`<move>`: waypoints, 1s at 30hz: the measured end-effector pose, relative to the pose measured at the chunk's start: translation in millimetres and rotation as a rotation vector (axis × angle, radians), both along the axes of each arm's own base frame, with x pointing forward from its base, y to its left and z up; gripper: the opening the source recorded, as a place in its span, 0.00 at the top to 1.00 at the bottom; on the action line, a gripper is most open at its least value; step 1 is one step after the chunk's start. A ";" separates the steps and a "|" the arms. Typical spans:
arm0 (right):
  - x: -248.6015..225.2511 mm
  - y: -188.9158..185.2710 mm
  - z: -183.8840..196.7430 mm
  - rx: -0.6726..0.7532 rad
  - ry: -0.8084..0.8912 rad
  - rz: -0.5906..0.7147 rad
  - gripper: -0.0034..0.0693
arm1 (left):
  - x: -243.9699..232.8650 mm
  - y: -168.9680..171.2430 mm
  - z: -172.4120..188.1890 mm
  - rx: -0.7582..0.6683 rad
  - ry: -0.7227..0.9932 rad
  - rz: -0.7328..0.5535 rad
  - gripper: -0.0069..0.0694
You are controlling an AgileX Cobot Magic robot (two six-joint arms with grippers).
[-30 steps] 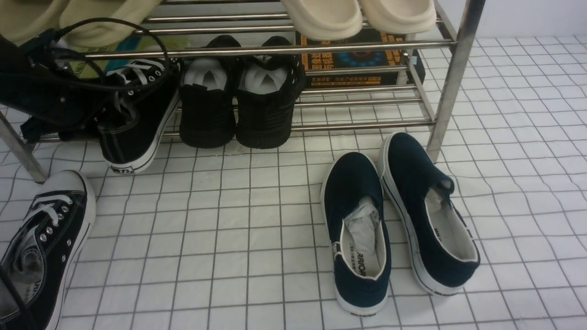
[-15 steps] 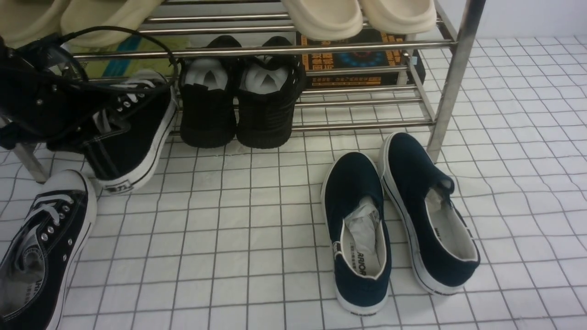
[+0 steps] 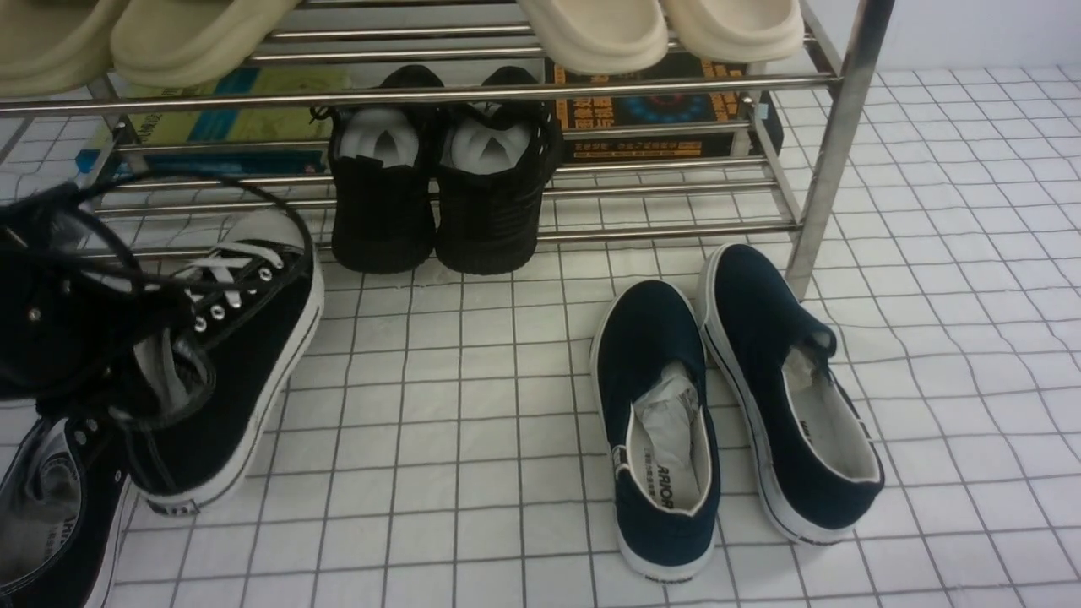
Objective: Take the shoes off the shelf with your hand from the white checkered tablecloth.
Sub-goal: 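Set the held shoe down on the floor in front of the rack with the left gripper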
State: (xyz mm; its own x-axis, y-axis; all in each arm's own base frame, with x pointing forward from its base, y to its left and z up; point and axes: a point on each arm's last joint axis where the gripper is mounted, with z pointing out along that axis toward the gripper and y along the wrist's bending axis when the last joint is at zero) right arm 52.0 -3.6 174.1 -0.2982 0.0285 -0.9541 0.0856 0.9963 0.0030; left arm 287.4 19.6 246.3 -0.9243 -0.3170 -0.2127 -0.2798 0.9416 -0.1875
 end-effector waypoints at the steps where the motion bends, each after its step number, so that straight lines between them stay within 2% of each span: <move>1: 0.0 0.0 0.0 0.000 0.000 0.000 0.62 | -1.4 0.2 -7.0 0.001 -0.008 0.018 0.89; 7: 0.0 0.0 0.0 0.000 0.000 0.000 0.62 | -6.1 1.2 -23.0 0.008 -0.020 0.059 0.89; 13: 0.0 0.0 0.0 0.000 0.000 0.000 0.62 | -9.4 0.7 -24.7 0.004 0.011 0.059 0.89; 19: 0.0 0.0 0.0 0.000 0.000 0.000 0.62 | -19.9 -0.7 -27.7 -0.005 0.120 0.046 0.89; 30: 0.0 0.0 0.0 0.000 0.000 0.000 0.62 | -18.9 0.3 -27.7 0.001 0.111 0.068 0.89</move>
State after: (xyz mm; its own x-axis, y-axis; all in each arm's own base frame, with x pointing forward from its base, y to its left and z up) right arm 52.0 -3.6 174.1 -0.2982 0.0285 -0.9541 0.0856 0.9963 0.0030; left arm 268.5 19.9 218.6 -0.9185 -0.3796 -0.1110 -0.3619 0.9199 -0.1508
